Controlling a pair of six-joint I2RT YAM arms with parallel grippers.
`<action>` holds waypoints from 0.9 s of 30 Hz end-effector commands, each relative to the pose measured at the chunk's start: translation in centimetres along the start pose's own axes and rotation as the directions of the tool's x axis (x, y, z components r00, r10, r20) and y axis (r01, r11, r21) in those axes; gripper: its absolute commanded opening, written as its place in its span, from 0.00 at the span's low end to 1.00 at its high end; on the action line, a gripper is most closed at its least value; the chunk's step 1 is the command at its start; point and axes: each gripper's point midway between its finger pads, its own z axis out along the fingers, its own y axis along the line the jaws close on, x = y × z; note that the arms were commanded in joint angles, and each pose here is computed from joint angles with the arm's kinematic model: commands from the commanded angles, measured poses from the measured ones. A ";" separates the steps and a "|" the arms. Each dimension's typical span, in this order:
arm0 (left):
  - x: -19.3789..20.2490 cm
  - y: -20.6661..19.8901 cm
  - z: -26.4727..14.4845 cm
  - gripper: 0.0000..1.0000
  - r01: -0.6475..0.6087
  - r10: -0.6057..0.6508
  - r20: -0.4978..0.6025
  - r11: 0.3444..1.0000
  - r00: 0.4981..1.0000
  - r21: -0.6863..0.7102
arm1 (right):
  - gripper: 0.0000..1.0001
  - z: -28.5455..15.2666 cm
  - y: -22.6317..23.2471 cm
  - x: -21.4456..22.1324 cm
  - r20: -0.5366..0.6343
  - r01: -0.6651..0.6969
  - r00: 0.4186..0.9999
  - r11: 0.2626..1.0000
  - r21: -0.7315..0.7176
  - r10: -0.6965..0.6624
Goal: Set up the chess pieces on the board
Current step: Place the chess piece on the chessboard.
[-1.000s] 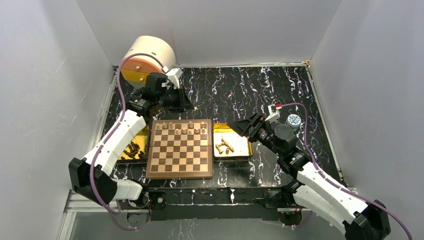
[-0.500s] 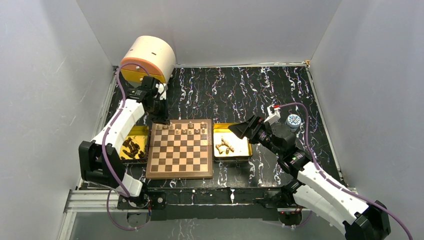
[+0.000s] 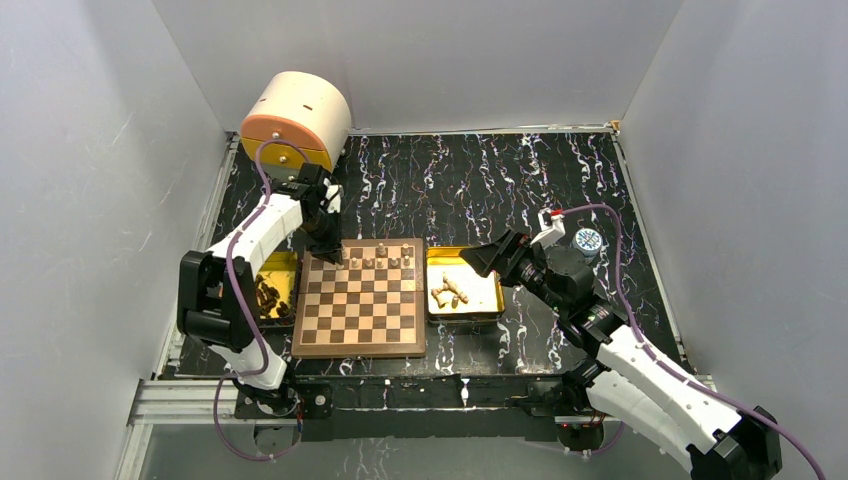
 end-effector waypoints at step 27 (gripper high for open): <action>-0.3 0.9 2.5 0.10 -0.002 0.001 -0.016 1.000 1.000 -0.026 | 0.99 -0.9 2.3 -3.5 0.123 0.028 0.992 0.999 -0.036 -0.023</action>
